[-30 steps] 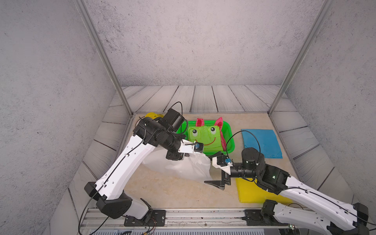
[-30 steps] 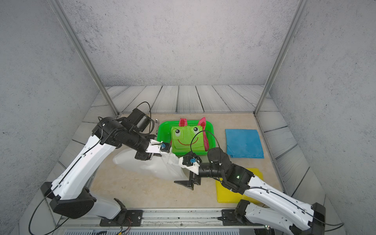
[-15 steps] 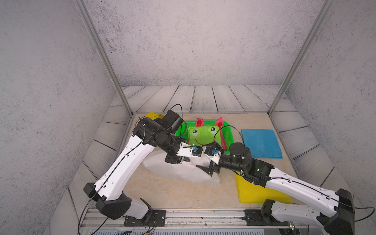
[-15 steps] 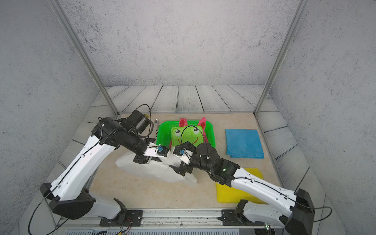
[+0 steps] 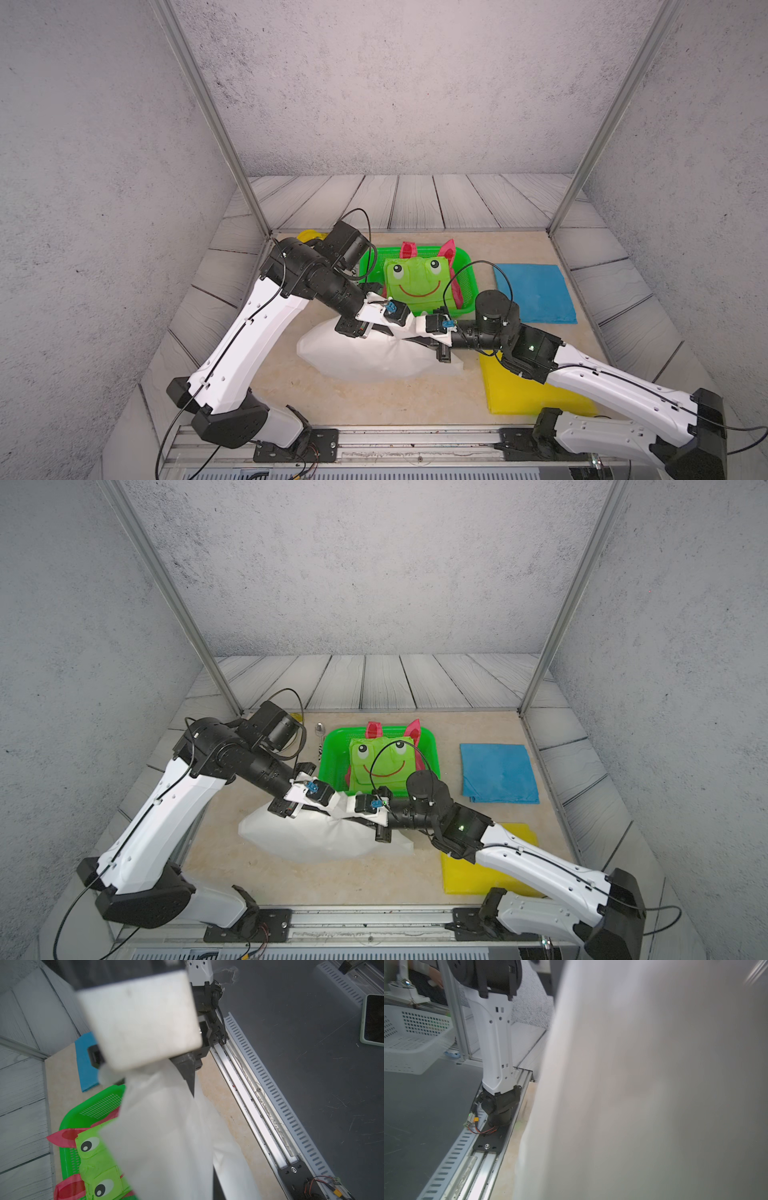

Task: Put the folded raincoat in the basket
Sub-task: Place the raincoat in the basket.

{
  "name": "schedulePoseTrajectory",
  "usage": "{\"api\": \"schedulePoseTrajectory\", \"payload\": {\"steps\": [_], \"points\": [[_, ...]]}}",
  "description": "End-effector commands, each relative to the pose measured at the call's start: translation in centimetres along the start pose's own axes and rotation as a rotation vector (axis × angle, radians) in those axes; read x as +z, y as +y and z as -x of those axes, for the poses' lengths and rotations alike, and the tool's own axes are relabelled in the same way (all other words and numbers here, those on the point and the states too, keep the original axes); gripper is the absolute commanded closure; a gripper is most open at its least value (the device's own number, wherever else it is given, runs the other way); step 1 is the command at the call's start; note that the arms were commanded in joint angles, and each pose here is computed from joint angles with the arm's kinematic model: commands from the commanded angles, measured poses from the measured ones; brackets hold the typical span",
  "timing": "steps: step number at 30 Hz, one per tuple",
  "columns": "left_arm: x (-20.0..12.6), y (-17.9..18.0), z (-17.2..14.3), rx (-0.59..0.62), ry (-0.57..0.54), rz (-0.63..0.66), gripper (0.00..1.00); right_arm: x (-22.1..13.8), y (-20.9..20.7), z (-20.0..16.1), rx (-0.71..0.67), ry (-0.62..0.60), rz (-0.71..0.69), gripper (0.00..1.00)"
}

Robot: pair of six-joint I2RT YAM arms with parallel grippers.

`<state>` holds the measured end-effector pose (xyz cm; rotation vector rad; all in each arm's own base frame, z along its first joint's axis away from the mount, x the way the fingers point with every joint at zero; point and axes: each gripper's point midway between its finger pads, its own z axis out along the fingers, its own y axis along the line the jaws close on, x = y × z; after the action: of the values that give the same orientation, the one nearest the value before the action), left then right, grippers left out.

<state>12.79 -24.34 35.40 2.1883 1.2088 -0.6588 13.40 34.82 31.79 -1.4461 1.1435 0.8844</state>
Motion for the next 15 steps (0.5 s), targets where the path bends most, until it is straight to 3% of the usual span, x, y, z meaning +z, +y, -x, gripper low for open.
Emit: {"api": "schedulePoseTrajectory", "payload": {"steps": [1,3,4,5,6,11,15], "points": [[-1.6,-4.2,2.3,-0.077,-0.111,-0.125,0.88,-0.1,0.3,0.7,0.03,-0.006,0.048,1.0],[-2.0,-3.4,2.6,-0.124,-0.127,-0.087,0.61,-0.4,-0.6,0.7,0.053,-0.006,0.007,1.0],[-2.3,-2.8,2.6,-0.161,-0.139,-0.055,0.44,-0.8,-1.2,0.8,0.064,-0.007,-0.025,1.0],[-2.8,-2.3,2.6,-0.2,-0.155,-0.027,0.19,-1.2,-1.8,0.7,0.07,-0.005,-0.054,1.0],[-3.3,-2.0,2.6,-0.227,-0.173,-0.003,0.02,-1.6,-2.3,0.6,0.076,-0.006,-0.08,1.0],[-5.5,-1.0,1.6,-0.364,-0.195,0.118,0.01,-4.1,-4.8,0.2,0.156,0.006,-0.197,1.0],[-4.7,1.2,-2.1,-0.53,-0.084,0.232,0.0,-6.5,-5.3,-0.8,0.209,0.144,-0.228,1.0]]}}
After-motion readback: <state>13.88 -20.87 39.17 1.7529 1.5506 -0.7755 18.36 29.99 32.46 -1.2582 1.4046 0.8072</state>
